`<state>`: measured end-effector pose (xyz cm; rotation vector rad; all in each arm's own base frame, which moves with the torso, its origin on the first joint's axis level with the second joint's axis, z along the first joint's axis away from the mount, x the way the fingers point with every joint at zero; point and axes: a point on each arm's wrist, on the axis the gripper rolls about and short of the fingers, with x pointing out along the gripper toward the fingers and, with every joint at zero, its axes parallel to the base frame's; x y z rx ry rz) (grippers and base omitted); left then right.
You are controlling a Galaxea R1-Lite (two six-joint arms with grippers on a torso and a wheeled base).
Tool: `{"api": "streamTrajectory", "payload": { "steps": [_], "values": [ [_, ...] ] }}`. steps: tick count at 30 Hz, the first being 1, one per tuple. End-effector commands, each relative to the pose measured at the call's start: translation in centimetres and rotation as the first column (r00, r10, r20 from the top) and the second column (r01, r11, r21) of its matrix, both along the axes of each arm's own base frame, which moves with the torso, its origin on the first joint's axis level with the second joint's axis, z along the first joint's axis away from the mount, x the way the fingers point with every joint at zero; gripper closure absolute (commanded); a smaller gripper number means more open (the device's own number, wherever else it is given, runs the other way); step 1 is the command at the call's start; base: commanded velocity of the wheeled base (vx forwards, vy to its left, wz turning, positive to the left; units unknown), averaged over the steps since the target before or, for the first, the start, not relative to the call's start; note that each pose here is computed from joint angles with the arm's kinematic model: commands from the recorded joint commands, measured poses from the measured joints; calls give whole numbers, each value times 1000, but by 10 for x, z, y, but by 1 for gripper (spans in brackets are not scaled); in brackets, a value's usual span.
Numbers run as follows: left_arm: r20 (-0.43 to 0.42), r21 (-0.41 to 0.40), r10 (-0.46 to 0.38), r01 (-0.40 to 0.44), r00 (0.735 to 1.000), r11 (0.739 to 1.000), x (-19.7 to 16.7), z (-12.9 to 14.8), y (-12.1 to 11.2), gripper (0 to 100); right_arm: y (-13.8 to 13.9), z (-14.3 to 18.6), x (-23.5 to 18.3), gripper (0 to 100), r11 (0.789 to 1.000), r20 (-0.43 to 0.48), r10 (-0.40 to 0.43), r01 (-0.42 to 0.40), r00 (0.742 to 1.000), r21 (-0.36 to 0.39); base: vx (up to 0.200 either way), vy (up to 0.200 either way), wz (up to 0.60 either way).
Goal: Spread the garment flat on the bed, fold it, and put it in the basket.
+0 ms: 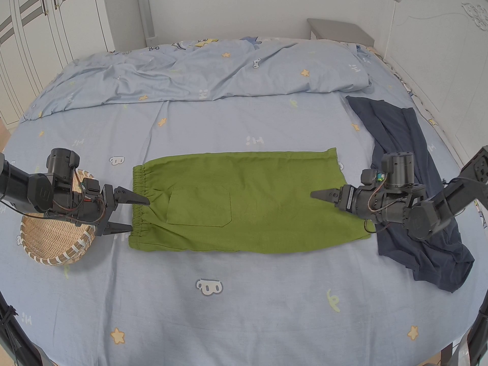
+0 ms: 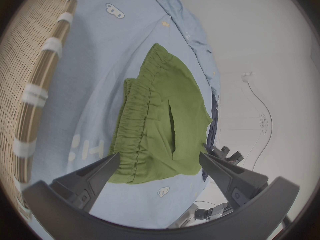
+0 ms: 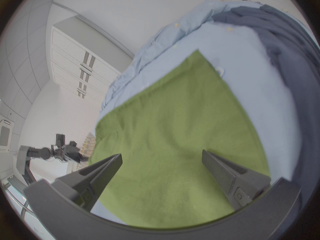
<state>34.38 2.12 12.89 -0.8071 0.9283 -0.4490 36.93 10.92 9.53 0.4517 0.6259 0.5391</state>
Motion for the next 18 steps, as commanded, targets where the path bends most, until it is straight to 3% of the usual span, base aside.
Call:
{"api": "streamTrajectory", "payload": {
  "steps": [1, 7, 12, 18],
  "values": [
    [92, 31, -16, 13, 996, 999, -22, -2, -1, 0, -13, 70, -51, 0, 994, 141, 7, -22, 990, 104, 0, 0, 0],
    [80, 39, -17, 14, 997, 999, -17, -13, 1, 0, -21, 117, -91, 0, 983, 218, 46, -82, 975, 162, 0, 0, 0],
    [81, 41, 5, -8, 997, 999, -18, -14, 10, 0, -24, 127, -101, 0, 982, 228, 53, -93, 972, 165, 0, 0, 0],
    [71, 62, -33, 28, 997, 998, -14, -27, 6, 0, -23, 126, -100, 0, 982, 228, 55, -94, 972, 165, 0, 0, 0]
  ]
}}
